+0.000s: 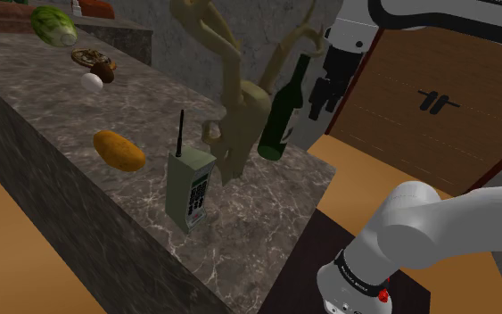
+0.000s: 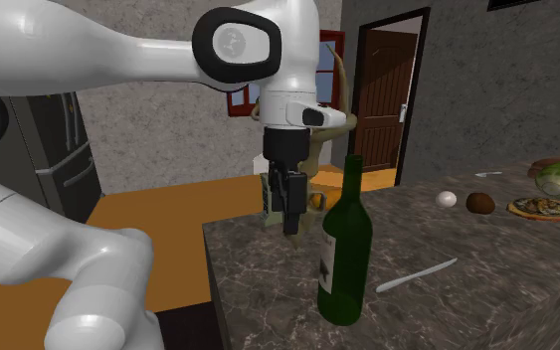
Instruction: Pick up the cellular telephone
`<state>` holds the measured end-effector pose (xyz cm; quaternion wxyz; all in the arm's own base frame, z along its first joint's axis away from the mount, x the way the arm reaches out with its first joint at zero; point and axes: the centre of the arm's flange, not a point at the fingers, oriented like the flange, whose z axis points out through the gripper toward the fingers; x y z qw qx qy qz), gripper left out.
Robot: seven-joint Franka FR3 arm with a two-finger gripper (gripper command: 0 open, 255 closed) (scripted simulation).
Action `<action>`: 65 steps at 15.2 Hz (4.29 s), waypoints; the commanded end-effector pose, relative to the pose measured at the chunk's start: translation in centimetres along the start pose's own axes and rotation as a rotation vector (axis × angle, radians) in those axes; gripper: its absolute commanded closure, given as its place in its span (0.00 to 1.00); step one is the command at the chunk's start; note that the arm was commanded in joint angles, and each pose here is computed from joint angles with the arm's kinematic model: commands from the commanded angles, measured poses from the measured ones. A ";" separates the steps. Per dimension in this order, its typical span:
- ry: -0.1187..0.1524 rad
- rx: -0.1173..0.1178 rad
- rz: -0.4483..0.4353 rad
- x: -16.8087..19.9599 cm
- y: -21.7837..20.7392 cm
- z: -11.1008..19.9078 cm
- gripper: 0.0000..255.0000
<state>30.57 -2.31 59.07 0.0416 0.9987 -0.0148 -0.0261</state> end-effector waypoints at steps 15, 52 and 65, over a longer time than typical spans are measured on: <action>-0.008 0.040 -0.002 1.6 -17.8 0.7 0.00; -0.016 0.077 -0.003 3.1 -34.9 2.6 1.00; -0.016 0.077 -0.003 2.8 -34.4 -3.2 1.00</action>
